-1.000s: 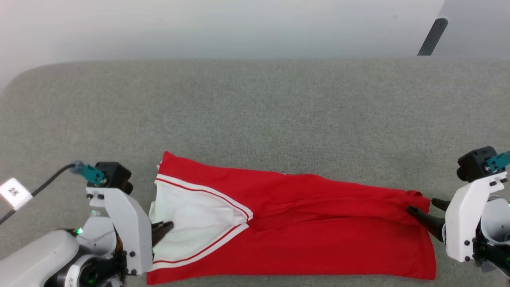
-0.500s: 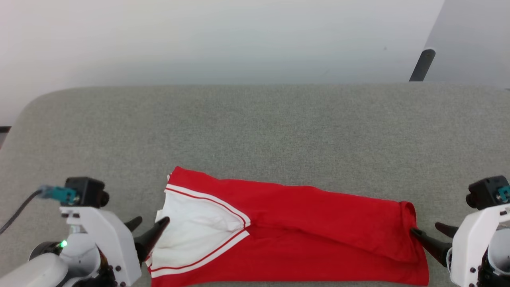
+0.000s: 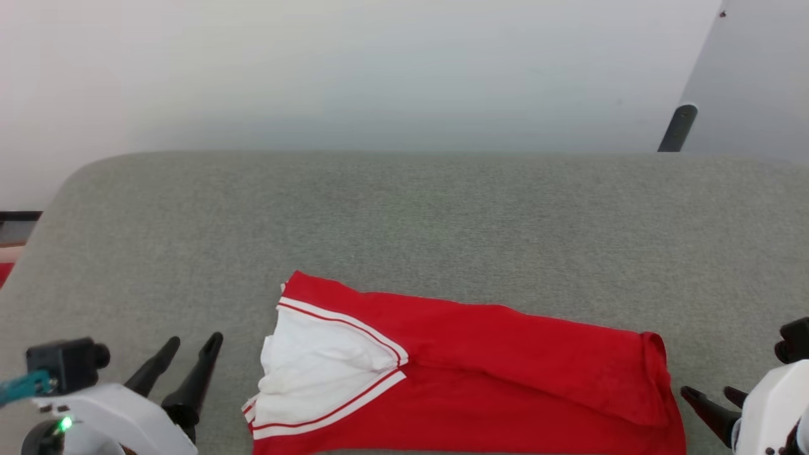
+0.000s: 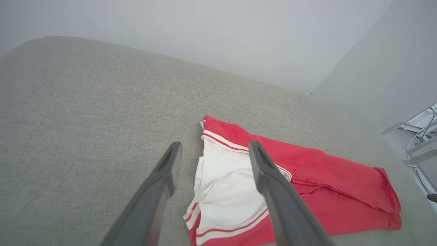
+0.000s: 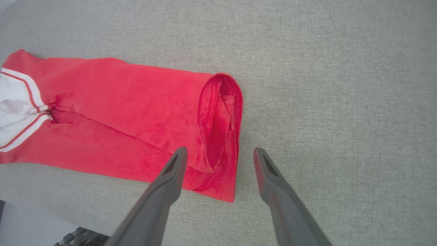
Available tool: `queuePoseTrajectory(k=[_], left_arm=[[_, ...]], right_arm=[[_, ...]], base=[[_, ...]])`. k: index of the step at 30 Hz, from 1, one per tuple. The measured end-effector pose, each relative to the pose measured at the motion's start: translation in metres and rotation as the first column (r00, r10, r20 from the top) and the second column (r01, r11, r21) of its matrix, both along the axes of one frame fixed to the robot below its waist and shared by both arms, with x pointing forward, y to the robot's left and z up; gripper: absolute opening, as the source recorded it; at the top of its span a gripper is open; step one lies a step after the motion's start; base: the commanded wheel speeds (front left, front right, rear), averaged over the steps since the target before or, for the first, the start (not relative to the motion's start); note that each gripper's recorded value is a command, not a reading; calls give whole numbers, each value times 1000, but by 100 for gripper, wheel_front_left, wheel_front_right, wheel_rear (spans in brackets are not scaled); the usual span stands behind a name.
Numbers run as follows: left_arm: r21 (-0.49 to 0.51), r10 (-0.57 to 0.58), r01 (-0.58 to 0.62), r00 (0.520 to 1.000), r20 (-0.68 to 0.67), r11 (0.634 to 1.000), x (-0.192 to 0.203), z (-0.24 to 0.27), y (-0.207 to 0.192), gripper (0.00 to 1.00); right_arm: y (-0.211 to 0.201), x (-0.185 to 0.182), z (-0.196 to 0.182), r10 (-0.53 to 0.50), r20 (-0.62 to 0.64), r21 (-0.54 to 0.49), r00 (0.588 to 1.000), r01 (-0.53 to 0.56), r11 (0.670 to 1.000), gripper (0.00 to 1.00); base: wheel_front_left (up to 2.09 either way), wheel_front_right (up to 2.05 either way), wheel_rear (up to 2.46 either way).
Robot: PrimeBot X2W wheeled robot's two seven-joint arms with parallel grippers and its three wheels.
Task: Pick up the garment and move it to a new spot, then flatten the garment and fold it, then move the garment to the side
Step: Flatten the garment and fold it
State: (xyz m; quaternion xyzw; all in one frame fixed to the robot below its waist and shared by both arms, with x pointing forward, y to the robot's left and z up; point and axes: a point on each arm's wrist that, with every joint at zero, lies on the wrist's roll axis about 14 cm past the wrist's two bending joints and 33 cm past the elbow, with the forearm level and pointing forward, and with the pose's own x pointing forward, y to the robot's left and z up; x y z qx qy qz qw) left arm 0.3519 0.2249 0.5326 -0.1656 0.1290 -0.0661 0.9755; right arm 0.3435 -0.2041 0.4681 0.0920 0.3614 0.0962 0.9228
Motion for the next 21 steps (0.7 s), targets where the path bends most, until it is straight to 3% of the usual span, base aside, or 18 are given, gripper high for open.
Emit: queuePoseTrajectory(k=[10,21], left_arm=[[-36,145,-142,982,120,989,-10,3,34,100],[-75,244,-236,961,132,969,-26,-20,52,100]], right_arm=[[-15,6,-14,-41,-79,-64,996,36,997,100],[-4,26,-41,-29,-218,-65,976,15,998,100]], base=[[0,0,0],[0,0,0]])
